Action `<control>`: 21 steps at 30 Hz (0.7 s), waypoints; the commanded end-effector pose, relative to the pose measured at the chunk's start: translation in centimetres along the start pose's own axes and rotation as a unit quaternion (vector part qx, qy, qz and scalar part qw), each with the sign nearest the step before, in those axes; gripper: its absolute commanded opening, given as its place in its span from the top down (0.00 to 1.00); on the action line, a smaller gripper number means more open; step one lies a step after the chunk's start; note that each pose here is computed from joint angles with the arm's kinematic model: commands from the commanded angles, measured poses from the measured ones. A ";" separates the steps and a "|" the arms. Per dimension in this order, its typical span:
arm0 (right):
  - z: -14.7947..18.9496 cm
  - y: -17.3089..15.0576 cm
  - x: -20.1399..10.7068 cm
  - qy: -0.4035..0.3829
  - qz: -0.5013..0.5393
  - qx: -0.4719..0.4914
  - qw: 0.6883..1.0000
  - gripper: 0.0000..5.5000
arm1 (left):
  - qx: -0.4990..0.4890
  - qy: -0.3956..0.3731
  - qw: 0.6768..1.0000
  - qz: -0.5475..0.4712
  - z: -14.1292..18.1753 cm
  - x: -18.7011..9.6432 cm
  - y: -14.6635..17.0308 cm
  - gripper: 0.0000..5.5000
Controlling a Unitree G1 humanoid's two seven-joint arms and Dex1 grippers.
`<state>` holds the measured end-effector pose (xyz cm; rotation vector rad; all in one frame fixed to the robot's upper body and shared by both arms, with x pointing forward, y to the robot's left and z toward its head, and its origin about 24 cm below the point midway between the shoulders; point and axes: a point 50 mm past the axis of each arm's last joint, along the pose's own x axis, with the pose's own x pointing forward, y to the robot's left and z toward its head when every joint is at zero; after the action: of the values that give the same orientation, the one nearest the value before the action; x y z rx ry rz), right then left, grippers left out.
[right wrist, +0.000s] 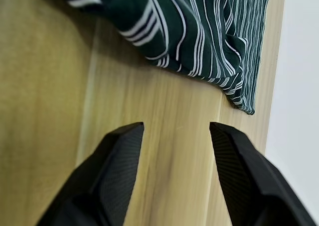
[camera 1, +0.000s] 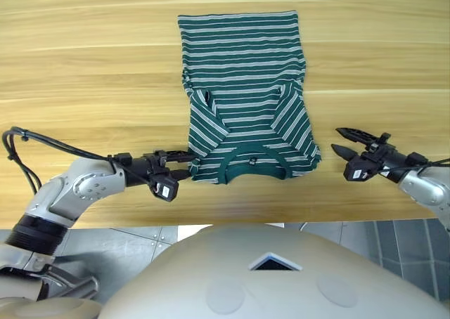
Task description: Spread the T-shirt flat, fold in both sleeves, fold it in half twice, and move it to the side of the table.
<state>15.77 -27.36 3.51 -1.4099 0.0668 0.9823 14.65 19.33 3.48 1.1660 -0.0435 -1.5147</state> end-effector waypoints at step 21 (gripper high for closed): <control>3.3 1.7 0.8 -0.093 0.090 0.011 0.992 0.55 | -0.042 0.007 0.998 -0.035 -1.8 1.9 -1.7 0.62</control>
<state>14.49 -24.23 3.52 -1.3012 -0.0120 1.1711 16.49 18.99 2.47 1.1108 -0.0678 -1.4597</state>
